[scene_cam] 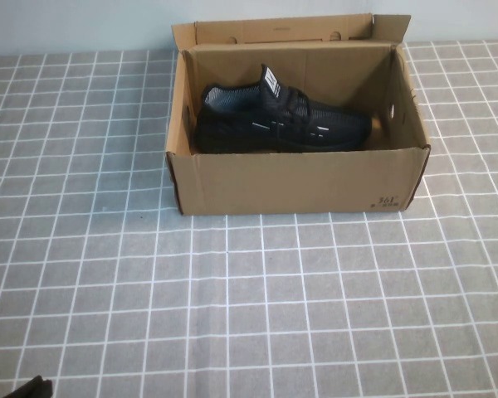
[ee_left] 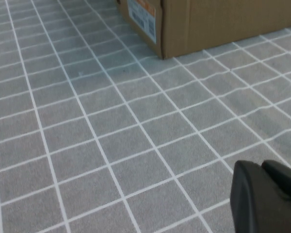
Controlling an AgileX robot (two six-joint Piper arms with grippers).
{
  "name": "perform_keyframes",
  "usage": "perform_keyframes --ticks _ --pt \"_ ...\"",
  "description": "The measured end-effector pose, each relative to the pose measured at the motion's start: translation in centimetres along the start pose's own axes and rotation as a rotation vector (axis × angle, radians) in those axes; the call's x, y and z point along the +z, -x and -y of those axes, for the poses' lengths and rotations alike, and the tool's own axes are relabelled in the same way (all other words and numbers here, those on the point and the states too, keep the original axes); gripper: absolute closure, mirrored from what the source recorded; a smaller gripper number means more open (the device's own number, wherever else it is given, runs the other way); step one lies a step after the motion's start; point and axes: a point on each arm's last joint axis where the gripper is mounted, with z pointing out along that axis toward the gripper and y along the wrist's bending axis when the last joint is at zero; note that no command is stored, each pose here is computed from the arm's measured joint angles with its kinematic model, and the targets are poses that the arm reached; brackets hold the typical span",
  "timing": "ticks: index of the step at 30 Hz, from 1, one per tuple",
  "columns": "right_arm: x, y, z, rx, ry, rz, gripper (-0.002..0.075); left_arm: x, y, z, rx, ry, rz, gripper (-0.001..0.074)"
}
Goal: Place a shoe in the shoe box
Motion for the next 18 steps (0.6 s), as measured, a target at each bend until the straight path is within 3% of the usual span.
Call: perform_keyframes --ticks 12,18 --pt "0.0 -0.5 0.1 -0.003 -0.019 -0.058 0.0742 0.0 -0.2 0.0 0.000 -0.002 -0.018 0.0736" --pt "-0.4 -3.0 2.0 -0.013 -0.253 -0.140 0.0742 0.0 -0.2 0.0 0.000 -0.002 -0.018 0.0736"
